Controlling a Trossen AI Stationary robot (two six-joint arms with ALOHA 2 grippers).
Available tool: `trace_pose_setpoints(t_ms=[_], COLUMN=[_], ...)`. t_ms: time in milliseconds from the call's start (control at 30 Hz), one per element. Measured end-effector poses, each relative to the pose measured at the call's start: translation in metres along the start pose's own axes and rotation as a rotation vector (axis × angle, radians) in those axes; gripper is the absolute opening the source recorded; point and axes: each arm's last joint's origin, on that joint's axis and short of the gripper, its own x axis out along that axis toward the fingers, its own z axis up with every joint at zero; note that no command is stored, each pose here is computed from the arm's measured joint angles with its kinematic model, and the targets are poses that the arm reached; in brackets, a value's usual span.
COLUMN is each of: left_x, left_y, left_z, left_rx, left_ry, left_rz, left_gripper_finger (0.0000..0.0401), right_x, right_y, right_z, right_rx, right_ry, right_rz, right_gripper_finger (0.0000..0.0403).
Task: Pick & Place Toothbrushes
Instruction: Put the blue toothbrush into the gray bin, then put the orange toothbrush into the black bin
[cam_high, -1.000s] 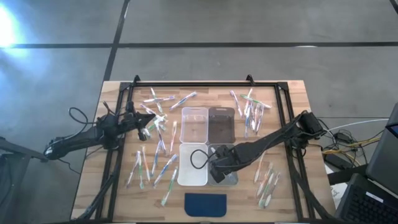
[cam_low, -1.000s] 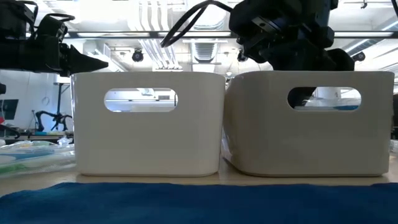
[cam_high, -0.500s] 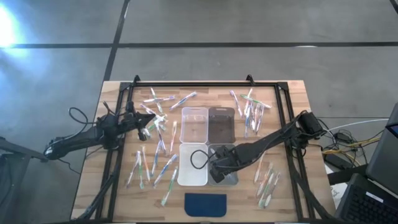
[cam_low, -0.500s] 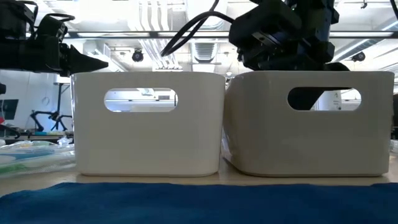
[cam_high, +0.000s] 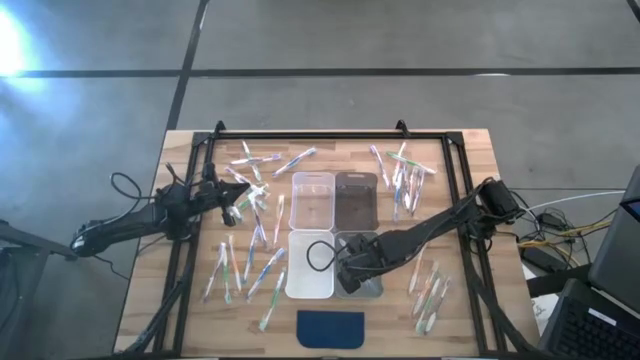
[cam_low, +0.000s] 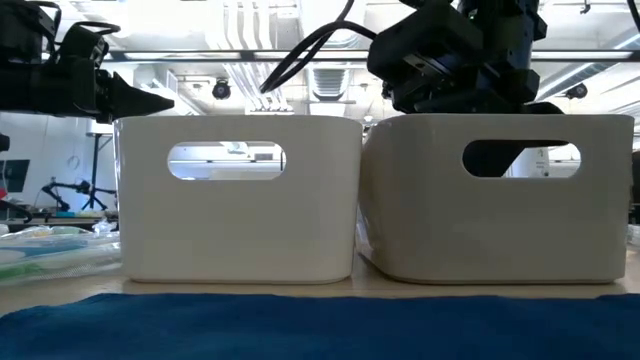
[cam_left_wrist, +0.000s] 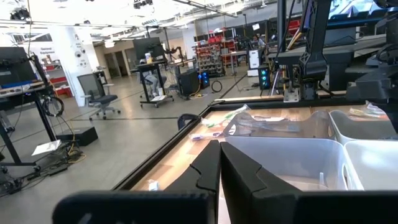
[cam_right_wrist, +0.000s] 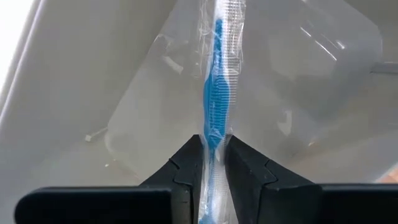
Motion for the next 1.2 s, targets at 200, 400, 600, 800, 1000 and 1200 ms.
trace_pose_setpoints(t_ms=[200,400,600,800,1000,1200], left_x=[0.000,0.000,0.000,0.000,0.000,0.000], left_y=[0.000,0.000,0.000,0.000,0.000,0.000], left_z=[0.000,0.000,0.000,0.000,0.000,0.000], left_rx=[0.000,0.000,0.000,0.000,0.000,0.000], left_ry=[0.000,0.000,0.000,0.000,0.000,0.001], left_rz=[-0.001,-0.001,0.000,0.000,0.000,-0.001], left_gripper_finger=[0.0018,0.0017,0.0017,0.0017,0.0017,0.0018], right_x=[0.000,0.000,-0.004,-0.025,-0.048,-0.064], right_y=[0.001,0.002,0.004,0.016,0.017,0.011], right_z=[0.000,0.000,0.001,0.005,0.006,-0.001], right_rx=[-0.006,-0.027,-0.036,-0.058,-0.063,0.002], right_ry=[-0.002,-0.004,-0.010,-0.029,-0.041,-0.021], right_rz=[0.007,0.016,0.040,0.117,0.138,0.089], right_gripper_finger=[0.0081,0.0109,0.0138,0.0155,0.0150,0.0119])
